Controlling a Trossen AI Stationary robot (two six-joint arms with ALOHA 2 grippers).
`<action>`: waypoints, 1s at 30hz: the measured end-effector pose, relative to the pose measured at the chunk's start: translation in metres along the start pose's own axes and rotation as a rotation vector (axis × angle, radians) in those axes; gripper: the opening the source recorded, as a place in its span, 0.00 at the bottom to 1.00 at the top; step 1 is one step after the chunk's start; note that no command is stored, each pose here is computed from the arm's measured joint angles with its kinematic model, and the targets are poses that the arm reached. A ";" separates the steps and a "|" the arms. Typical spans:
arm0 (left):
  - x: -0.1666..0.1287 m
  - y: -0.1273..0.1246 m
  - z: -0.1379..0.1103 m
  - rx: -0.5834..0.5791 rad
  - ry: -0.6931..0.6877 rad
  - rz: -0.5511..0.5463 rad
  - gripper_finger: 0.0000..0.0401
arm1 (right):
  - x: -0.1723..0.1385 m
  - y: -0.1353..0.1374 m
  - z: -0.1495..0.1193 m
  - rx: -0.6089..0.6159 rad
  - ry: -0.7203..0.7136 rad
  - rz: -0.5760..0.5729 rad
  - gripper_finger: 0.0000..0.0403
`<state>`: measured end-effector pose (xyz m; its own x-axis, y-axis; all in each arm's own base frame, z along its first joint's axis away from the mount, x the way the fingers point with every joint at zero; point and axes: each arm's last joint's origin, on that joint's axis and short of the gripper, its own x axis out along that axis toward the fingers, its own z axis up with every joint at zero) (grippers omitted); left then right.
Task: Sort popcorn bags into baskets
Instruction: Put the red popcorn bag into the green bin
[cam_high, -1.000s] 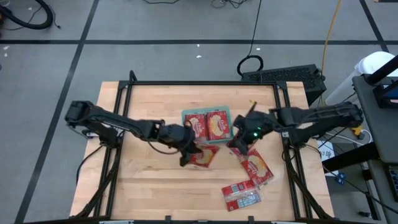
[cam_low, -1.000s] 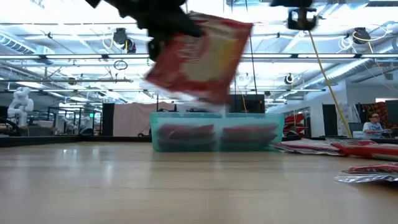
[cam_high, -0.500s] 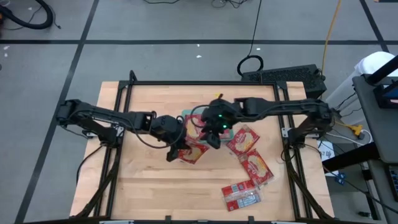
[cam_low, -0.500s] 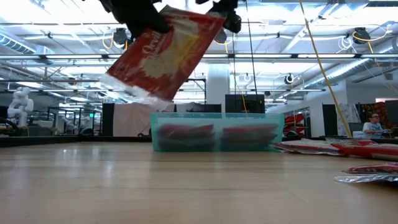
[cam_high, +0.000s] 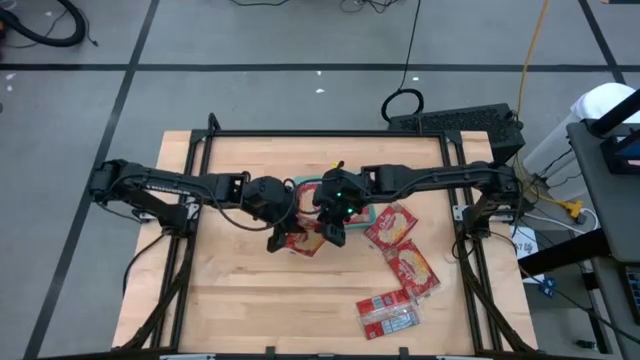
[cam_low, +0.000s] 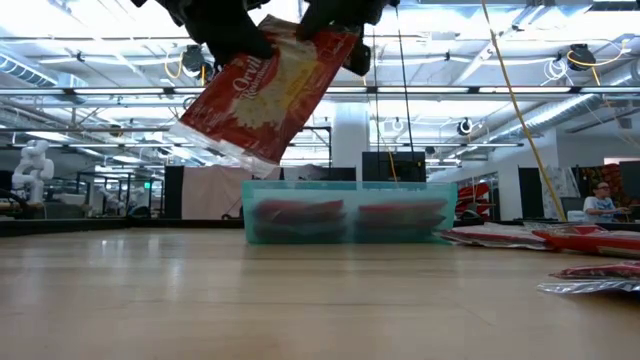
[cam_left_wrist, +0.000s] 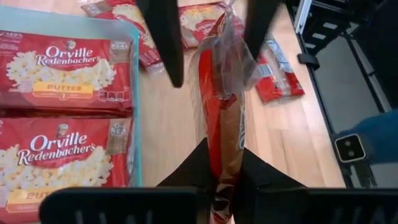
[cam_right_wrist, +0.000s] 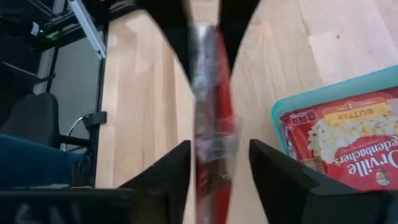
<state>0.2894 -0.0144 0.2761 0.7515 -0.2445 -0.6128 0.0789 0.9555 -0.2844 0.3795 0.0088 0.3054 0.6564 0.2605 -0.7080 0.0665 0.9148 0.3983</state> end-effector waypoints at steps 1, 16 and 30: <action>0.000 0.000 0.000 0.012 0.000 -0.001 0.08 | 0.001 -0.001 0.000 0.004 0.005 -0.003 0.34; -0.025 -0.001 0.006 -0.104 -0.136 0.242 0.40 | -0.018 -0.015 -0.003 0.082 0.050 -0.055 0.04; -0.071 -0.009 -0.003 -0.589 -0.268 0.358 0.61 | -0.129 -0.019 -0.011 0.224 -0.114 -0.110 0.03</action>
<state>0.2334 -0.0060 0.3204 0.8055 0.1859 -0.5627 -0.5089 0.7036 -0.4960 0.2852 -0.0386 0.3828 0.7156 0.1148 -0.6890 0.2985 0.8416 0.4502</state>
